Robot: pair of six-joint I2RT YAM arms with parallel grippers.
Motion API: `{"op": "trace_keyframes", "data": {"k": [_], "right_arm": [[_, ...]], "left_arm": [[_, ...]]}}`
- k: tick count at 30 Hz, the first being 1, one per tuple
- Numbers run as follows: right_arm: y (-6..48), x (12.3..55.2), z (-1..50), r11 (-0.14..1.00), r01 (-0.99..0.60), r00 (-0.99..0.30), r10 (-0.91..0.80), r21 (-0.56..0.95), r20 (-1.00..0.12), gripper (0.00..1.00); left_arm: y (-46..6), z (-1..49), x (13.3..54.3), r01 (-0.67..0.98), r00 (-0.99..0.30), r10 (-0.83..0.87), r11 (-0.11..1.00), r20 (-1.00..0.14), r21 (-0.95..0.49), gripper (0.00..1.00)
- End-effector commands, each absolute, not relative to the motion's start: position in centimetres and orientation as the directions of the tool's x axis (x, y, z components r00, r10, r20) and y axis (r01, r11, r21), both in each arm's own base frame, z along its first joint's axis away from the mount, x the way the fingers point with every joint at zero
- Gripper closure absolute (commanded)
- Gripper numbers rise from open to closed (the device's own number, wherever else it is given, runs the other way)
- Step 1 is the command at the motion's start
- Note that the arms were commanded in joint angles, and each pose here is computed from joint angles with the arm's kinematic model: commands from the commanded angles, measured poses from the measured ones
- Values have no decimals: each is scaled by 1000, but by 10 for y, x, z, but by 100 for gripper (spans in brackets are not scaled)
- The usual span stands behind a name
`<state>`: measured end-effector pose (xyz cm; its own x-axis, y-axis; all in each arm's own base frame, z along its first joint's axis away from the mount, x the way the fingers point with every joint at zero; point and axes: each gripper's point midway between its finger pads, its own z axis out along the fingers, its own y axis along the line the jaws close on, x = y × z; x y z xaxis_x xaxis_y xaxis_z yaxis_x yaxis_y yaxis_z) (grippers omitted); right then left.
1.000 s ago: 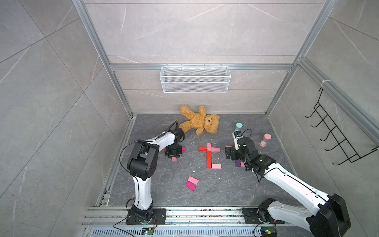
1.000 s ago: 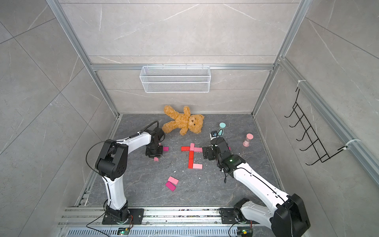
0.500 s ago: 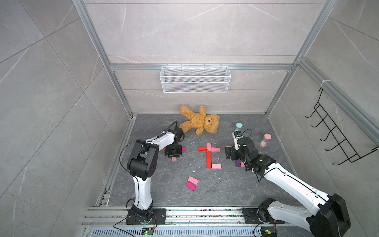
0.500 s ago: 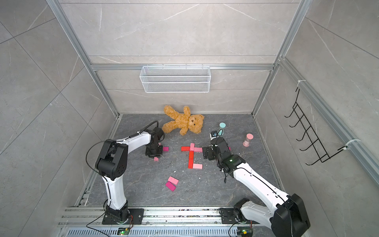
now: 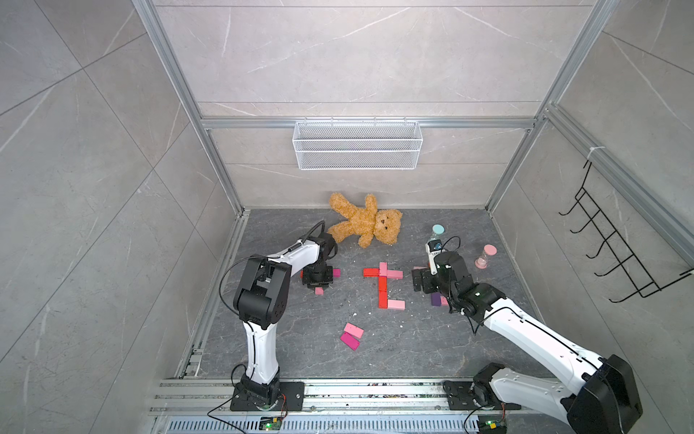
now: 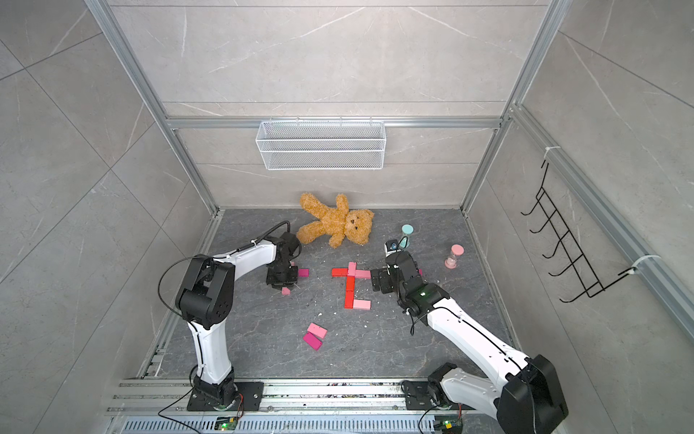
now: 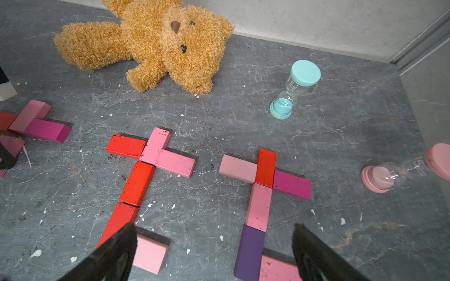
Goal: Assemble the letter t with building blocks
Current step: Assemble the building block at the center of the board.
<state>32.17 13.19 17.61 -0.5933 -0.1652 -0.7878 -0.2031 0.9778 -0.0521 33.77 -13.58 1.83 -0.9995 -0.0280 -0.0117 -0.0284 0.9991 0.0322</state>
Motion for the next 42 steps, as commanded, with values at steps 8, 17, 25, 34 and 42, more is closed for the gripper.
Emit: {"op": "trace_keyframes", "data": {"k": [8, 17, 25, 34, 42], "right_arm": [[130, 325, 181, 979, -195, -591, -171, -66, -788, 0], [130, 324, 181, 979, -195, -590, -171, -66, -789, 0], [130, 324, 181, 979, -194, -591, -170, -66, -788, 0], [130, 324, 181, 979, -195, -589, -169, -64, -790, 0], [130, 324, 181, 979, -195, -591, -169, -64, -789, 0]], "left_arm": [[-139, 4, 352, -12, -1000, -11, 1000, -26, 19, 96], [-138, 5, 352, 0, -1000, 0, 1000, -29, 19, 94], [-137, 10, 350, -2, -999, -1, 1000, -44, 14, 93], [-136, 15, 349, -3, -998, -3, 1000, -58, 13, 92], [-135, 19, 350, -9, -998, -8, 1000, -69, 12, 92]]}}
